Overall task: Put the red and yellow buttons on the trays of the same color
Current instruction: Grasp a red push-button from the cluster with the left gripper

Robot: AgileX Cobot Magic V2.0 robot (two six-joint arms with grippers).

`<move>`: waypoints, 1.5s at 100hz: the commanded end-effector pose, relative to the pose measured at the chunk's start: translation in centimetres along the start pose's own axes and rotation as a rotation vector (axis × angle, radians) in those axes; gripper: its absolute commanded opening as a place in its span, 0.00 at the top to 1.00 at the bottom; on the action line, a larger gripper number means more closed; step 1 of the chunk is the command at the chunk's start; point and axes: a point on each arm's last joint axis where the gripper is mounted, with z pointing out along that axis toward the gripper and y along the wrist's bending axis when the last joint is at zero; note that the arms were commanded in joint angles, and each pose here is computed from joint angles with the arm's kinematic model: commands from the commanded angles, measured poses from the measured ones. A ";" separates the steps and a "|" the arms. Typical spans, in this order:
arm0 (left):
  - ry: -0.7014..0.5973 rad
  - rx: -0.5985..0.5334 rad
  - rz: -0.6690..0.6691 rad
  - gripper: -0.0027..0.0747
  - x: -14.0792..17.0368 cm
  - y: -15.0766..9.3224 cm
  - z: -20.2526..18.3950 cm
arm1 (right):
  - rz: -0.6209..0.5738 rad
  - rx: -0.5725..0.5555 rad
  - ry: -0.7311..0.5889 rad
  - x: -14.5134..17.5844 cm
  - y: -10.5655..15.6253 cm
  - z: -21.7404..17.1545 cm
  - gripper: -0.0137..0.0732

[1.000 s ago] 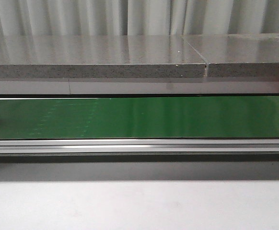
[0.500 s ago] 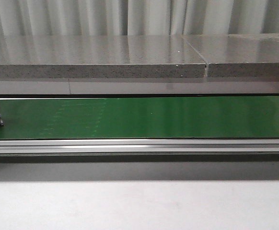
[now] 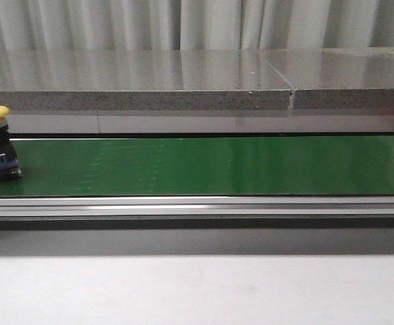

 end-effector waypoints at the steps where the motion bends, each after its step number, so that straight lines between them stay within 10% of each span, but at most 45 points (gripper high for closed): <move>1: -0.086 0.012 -0.014 0.59 -1.1 -0.1 -1.5 | -0.009 0.005 -0.086 -1.3 0.0 -0.3 0.92; 21: -0.104 0.014 -0.014 0.79 -1.2 -0.1 -2.0 | -0.009 0.005 -0.086 -1.3 0.0 -0.3 0.92; 76: -0.328 0.044 0.034 0.79 -0.6 -0.5 -12.1 | -0.009 0.005 -0.086 -1.3 0.0 -0.3 0.92; 150: -0.255 0.203 0.439 0.79 0.2 -11.8 -14.5 | -0.009 0.005 -0.086 -1.3 0.0 -0.3 0.92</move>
